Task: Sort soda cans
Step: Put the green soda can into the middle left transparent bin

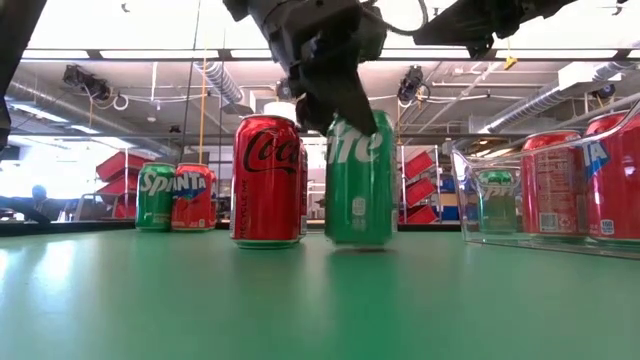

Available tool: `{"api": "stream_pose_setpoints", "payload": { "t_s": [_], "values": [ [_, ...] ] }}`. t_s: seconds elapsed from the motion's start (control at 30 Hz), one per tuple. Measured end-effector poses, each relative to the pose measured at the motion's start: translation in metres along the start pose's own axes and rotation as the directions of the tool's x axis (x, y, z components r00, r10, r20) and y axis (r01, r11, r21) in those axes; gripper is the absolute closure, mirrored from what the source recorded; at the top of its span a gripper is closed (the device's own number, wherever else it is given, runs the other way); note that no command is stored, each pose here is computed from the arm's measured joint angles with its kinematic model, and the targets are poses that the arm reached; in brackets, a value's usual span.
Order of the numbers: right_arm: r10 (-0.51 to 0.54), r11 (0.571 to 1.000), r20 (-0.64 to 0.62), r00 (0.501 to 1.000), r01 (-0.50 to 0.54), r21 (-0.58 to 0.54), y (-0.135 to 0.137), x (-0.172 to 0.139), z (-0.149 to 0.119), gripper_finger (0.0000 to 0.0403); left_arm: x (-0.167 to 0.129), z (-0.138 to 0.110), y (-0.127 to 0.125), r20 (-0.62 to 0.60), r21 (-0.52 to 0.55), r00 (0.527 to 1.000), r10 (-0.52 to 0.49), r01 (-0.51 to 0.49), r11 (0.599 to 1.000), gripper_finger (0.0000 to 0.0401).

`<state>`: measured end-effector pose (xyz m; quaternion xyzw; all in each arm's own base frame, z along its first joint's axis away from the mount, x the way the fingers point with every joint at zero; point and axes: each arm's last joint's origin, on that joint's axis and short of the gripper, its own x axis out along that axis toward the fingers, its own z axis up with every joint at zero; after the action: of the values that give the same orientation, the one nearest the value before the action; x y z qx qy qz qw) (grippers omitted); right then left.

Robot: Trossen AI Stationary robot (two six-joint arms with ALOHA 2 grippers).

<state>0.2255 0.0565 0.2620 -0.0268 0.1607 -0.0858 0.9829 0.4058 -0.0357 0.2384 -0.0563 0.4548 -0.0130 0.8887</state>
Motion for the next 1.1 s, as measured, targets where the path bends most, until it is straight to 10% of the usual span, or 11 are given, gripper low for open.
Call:
{"api": "stream_pose_setpoints", "payload": {
  "t_s": [0.43,0.67,1.1],
  "values": [
    [0.002,1.0,-0.001,1.0,-0.002,-0.003,0.001,0.0,0.0,0.0403,-0.135,0.056,-0.01,-0.027,0.116,0.989,0.143,-0.139,0.984,0.0113],
    [0.003,1.0,-0.002,1.0,-0.003,-0.006,0.001,0.0,0.0,0.0403,-0.195,0.042,-0.018,-0.158,-0.006,0.931,0.33,-0.335,0.942,0.0113],
    [0.006,1.0,0.0,1.0,-0.006,-0.004,0.001,0.0,0.0,0.0403,-0.27,-0.035,-0.037,-0.063,-0.377,0.939,0.339,-0.337,0.863,0.0113]
  ]
}}
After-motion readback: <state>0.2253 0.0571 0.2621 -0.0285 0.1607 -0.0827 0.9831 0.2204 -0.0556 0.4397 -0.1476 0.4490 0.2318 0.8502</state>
